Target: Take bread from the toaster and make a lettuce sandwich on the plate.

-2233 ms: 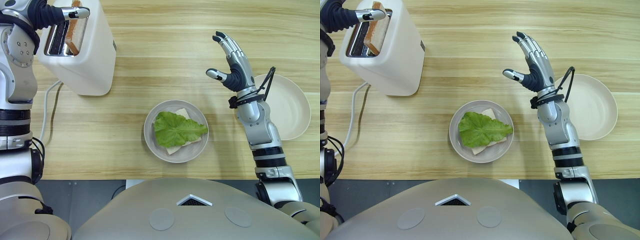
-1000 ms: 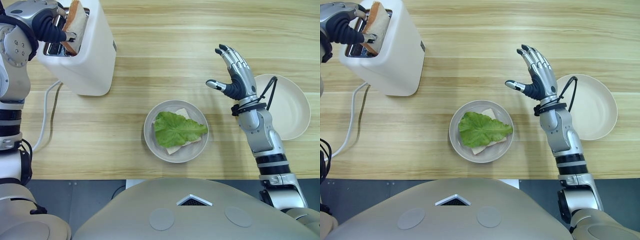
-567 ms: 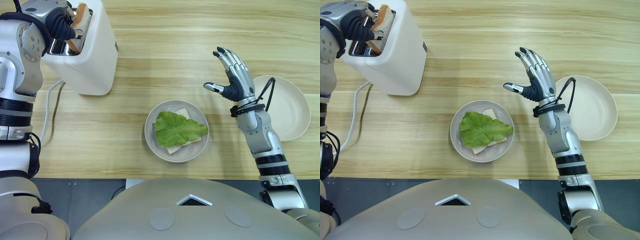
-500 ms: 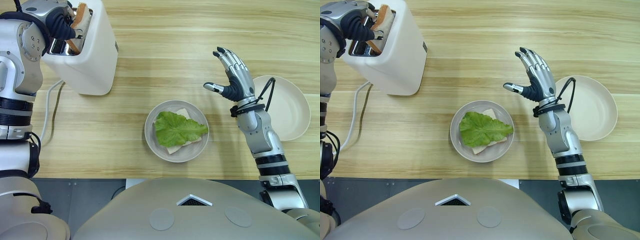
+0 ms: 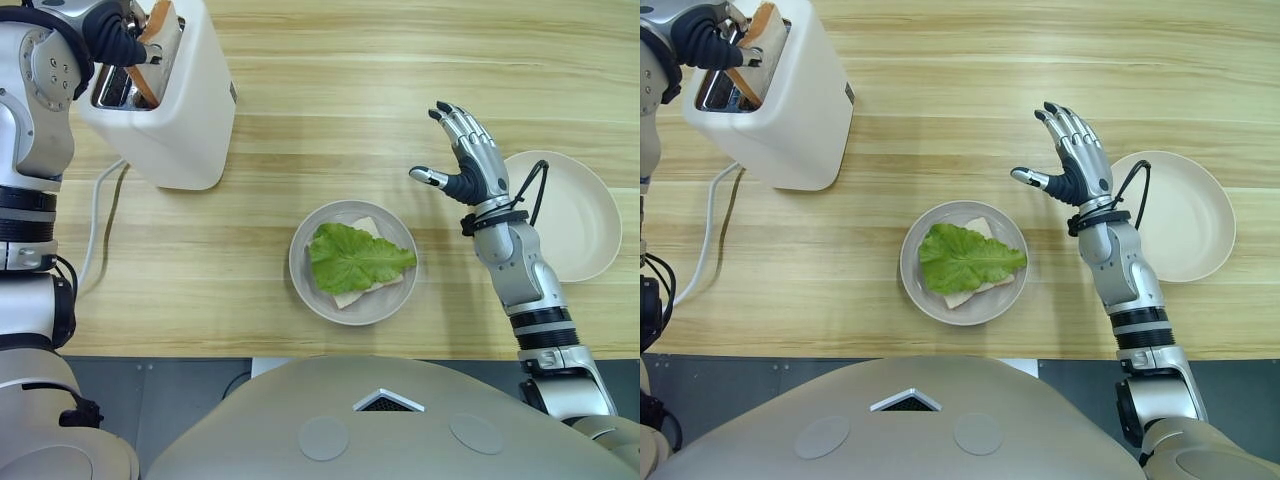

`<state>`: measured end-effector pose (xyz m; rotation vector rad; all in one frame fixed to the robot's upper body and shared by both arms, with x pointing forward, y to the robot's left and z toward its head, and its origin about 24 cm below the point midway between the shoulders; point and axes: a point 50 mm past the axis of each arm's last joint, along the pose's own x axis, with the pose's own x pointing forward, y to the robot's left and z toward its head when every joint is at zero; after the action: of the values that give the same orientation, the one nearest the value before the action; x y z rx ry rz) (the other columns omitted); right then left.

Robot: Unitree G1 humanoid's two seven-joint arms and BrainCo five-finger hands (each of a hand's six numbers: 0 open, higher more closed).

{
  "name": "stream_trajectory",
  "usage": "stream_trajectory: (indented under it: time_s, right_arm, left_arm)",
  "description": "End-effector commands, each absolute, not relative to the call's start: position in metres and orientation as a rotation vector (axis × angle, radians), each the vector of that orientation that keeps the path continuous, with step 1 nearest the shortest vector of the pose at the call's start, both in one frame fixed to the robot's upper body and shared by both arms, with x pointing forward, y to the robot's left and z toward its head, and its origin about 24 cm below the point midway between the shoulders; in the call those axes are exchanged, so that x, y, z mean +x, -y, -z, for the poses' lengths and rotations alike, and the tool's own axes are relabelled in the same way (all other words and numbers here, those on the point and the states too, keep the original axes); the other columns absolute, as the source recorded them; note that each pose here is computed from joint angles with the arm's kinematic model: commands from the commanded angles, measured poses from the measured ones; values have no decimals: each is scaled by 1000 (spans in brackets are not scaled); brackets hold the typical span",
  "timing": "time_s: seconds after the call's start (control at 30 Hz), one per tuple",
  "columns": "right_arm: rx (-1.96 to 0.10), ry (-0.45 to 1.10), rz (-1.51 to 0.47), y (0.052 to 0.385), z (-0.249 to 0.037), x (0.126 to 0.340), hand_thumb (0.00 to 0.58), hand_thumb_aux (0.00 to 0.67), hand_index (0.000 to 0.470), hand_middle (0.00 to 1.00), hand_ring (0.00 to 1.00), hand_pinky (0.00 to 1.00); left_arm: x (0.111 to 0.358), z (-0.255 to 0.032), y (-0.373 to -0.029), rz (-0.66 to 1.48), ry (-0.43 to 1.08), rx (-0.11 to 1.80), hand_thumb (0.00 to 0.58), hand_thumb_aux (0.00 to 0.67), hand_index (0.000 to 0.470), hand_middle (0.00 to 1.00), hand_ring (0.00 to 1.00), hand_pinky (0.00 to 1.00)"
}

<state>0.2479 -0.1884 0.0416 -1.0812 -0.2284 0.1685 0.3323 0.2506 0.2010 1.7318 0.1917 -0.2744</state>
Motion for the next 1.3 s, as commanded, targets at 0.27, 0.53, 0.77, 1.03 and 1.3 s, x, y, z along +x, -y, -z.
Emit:
stream_trajectory:
  time_s: [0.27, 0.53, 0.77, 1.03, 1.3]
  right_arm:
    - [-1087, 208, -179, 191, -35, 253, 0, 0, 0, 0, 0, 0]
    - [-1087, 203, -173, 192, -32, 256, 0, 0, 0, 0, 0, 0]
    - [-1063, 208, -162, 195, -33, 263, 0, 0, 0, 0, 0, 0]
    - [-1048, 199, -156, 200, -30, 271, 0, 0, 0, 0, 0, 0]
    - [-1043, 185, -151, 206, -27, 274, 0, 0, 0, 0, 0, 0]
  left_arm:
    - [336, -243, -247, 175, -59, 1717, 580, 670, 470, 1000, 1000, 1000]
    - [339, -258, -243, 168, -2, 1705, 580, 670, 470, 1000, 1000, 1000]
    - [340, -272, -243, 152, 44, 1678, 580, 670, 470, 1000, 1000, 1000]
    - [333, -282, -234, 210, 129, 1618, 580, 670, 470, 1000, 1000, 1000]
    - [320, -296, -227, 238, 204, 1582, 580, 670, 470, 1000, 1000, 1000]
